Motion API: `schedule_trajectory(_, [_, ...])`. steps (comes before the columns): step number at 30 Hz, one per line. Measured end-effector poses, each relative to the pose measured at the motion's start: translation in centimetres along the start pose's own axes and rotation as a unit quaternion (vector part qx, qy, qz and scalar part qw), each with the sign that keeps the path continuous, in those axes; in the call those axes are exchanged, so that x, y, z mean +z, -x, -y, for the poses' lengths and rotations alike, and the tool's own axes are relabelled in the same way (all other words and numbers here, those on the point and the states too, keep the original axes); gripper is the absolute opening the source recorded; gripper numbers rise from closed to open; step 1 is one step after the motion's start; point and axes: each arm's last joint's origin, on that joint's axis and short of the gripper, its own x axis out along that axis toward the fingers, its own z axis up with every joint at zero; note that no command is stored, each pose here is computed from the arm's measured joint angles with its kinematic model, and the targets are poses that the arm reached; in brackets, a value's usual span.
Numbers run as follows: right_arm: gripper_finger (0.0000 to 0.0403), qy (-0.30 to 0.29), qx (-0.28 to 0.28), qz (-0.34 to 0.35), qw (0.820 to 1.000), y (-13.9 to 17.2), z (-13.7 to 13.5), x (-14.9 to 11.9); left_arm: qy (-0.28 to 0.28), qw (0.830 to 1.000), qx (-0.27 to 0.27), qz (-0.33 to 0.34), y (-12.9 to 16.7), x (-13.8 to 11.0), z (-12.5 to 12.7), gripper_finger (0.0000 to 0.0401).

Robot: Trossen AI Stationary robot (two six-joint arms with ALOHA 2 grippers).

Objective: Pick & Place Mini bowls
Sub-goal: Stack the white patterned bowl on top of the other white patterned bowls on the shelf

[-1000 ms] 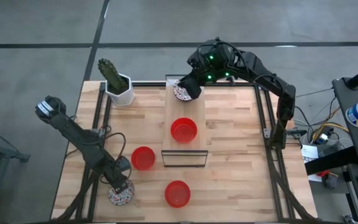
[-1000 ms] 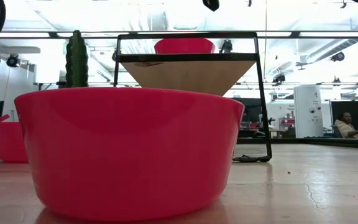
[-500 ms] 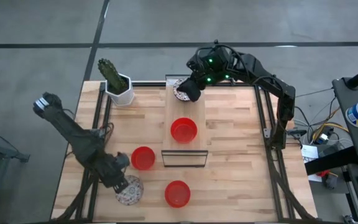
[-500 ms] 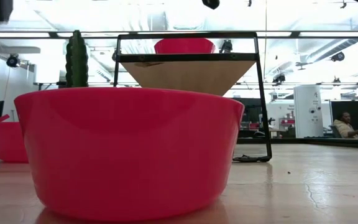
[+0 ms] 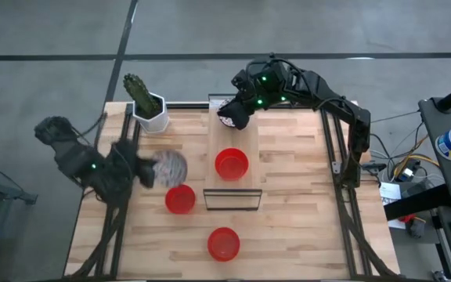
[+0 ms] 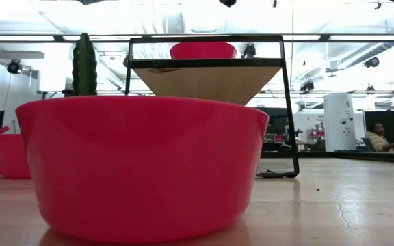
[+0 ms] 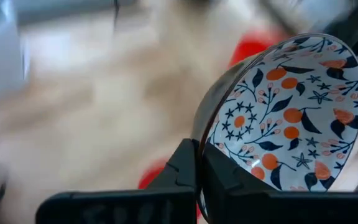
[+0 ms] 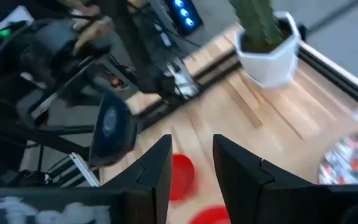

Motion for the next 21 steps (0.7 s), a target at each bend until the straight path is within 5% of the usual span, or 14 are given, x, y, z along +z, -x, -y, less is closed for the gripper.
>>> schedule_trajectory(7, [0.0109, 0.043, 0.014, 0.057, 0.997, -0.3, -2.0, 0.1, 0.014, 0.991, 0.05, 0.126, -0.2, 4.5, -0.3, 0.0001])
schedule_trajectory(16, [0.0101, 0.138, -0.139, 0.131, 0.972, -1.1, -3.9, -1.0, 0.0, 0.963, 0.175, 0.207, -2.6, 8.0, -1.2, 0.0001])
schedule_trajectory(21, [0.0106, 0.145, -0.168, 0.151, 0.963, -2.1, -3.9, -1.4, -0.024, 0.954, 0.186, 0.233, -3.7, 9.1, -0.3, 0.0001])
